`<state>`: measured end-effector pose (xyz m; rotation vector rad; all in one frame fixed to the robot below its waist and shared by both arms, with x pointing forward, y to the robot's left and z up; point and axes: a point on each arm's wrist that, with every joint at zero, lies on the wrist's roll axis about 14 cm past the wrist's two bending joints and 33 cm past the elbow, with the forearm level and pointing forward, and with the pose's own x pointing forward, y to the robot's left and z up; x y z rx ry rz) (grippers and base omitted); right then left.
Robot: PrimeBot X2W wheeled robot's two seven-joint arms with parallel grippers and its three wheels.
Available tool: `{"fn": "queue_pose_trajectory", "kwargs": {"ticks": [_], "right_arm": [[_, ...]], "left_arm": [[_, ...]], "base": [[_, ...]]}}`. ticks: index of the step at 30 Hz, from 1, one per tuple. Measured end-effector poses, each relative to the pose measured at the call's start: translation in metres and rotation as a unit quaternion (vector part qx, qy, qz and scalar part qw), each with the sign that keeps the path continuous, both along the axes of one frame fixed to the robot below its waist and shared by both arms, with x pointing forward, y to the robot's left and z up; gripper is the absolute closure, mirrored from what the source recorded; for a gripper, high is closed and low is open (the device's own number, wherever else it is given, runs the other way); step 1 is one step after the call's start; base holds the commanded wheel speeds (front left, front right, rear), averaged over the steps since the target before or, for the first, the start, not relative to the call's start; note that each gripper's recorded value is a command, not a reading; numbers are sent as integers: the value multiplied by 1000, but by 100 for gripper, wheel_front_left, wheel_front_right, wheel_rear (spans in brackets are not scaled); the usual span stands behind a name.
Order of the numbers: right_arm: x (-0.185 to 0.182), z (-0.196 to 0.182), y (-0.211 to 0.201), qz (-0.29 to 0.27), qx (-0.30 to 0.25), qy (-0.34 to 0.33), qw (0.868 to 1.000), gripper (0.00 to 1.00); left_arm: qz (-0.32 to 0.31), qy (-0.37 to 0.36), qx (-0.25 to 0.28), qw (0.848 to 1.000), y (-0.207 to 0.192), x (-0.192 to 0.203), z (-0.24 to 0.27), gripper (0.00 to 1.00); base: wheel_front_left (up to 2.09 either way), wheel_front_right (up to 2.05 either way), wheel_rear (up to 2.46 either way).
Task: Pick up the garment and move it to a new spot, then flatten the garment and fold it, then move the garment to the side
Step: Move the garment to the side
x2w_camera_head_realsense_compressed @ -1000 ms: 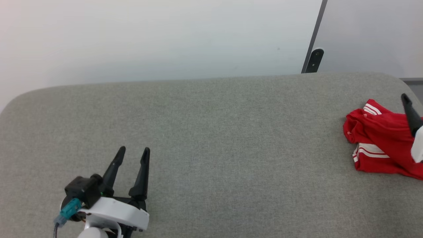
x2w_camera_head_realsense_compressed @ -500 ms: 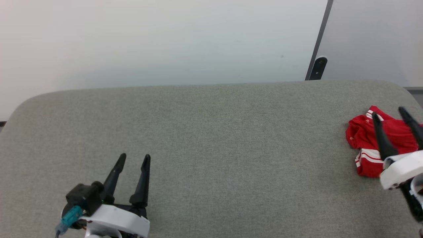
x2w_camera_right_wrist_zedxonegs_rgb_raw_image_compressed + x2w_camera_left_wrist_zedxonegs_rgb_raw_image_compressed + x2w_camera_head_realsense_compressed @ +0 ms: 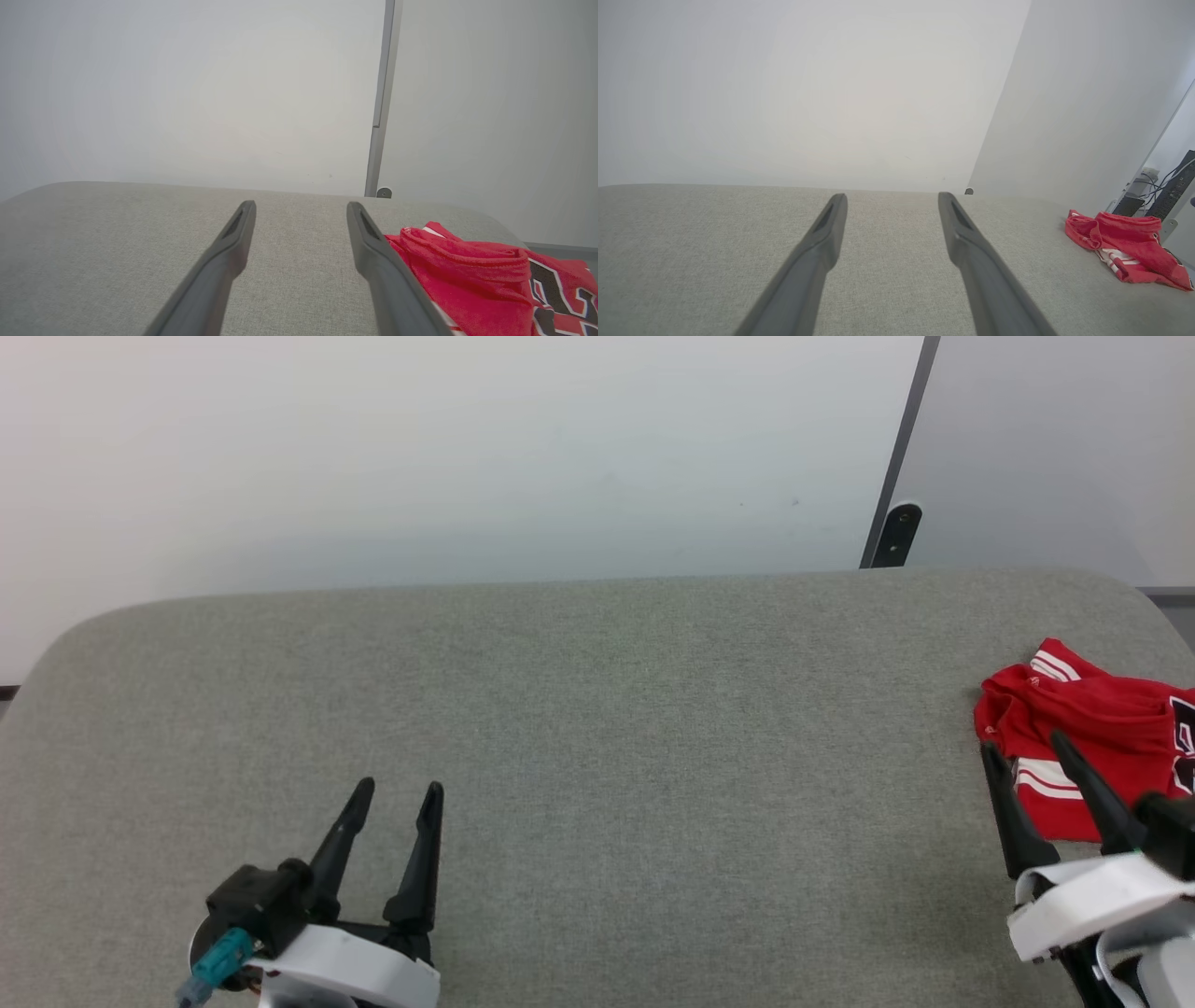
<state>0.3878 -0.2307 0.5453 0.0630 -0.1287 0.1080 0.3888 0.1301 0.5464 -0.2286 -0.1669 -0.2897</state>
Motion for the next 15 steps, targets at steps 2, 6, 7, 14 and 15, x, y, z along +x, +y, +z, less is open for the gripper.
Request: {"fn": "queue_pose_trajectory", "kwargs": {"ticks": [2, 6, 7, 14, 15], "right_arm": [[-5, -3, 0, -4, 11, 0, 1000, 0], [-14, -5, -6, -18, 20, -2, 1000, 0], [-16, -5, -8, -22, 21, -2, 1000, 0], [-27, -3, -27, -58, 18, -13, 998, 0], [-28, -2, -28, -60, 15, -15, 998, 0]], "left_arm": [[0, -2, 3, 1000, 0, 0, 1, 0], [3, -2, 6, 1000, 2, -2, 0, 0], [5, -4, 9, 1000, 4, -2, 1, 0], [29, -10, 20, 999, 22, -2, 4, 0], [36, -10, 21, 999, 27, -1, 4, 0]], "base": [[0, 0, 0], [0, 0, 0], [0, 0, 0], [0, 0, 0], [0, 0, 0]]}}
